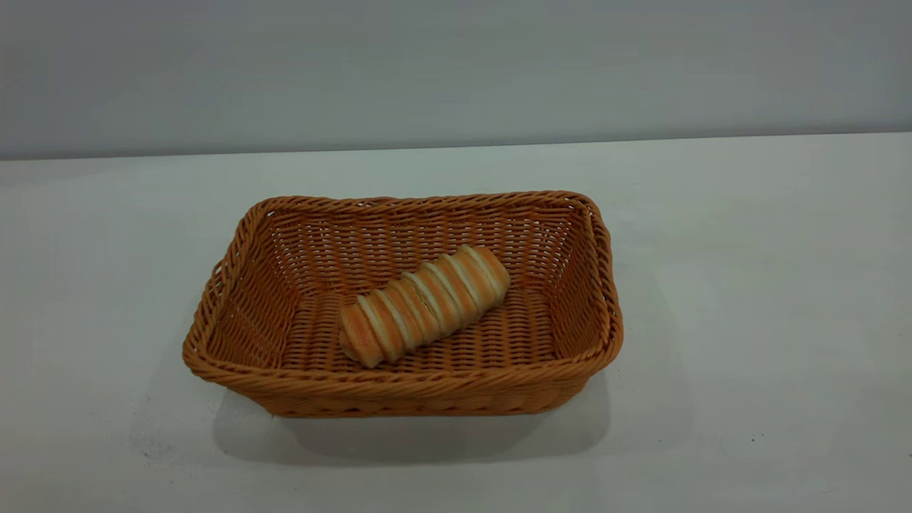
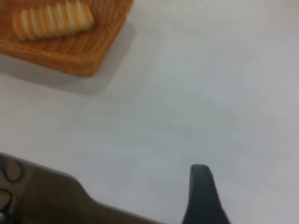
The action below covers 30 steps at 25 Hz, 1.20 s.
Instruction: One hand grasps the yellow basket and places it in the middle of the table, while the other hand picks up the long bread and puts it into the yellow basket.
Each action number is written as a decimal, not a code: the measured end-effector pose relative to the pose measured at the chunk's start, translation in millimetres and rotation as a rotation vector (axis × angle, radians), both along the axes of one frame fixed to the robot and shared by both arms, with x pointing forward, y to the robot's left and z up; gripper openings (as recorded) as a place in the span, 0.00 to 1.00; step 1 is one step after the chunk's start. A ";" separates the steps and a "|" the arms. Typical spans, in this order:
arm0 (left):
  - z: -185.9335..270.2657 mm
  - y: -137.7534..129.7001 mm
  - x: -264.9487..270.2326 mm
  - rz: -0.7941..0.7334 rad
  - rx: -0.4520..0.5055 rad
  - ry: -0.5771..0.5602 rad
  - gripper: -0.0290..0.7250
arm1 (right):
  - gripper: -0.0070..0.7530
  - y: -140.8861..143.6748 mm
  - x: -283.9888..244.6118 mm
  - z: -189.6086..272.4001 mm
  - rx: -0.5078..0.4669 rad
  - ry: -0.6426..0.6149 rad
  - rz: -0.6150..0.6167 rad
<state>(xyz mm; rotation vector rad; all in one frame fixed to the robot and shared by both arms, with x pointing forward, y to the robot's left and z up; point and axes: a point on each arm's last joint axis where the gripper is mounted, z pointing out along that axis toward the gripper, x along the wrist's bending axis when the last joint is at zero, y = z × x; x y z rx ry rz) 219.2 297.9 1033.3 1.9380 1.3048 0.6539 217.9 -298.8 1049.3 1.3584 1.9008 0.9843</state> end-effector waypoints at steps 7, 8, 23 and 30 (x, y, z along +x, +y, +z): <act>0.0 0.0 0.0 0.000 0.000 0.000 0.78 | 0.73 0.8 10.6 -10.1 -0.003 -0.018 -0.015; 0.0 0.0 0.0 0.000 0.000 0.000 0.78 | 0.73 0.7 10.8 -9.8 -0.003 -0.022 -0.016; 0.0 0.0 0.0 0.001 -0.001 0.000 0.78 | 0.73 0.7 11.3 -10.0 -0.001 -0.024 -0.018; 0.0 -0.1 0.0 0.006 -0.002 0.000 0.78 | 0.73 0.7 11.7 -10.7 -0.001 -0.022 -0.019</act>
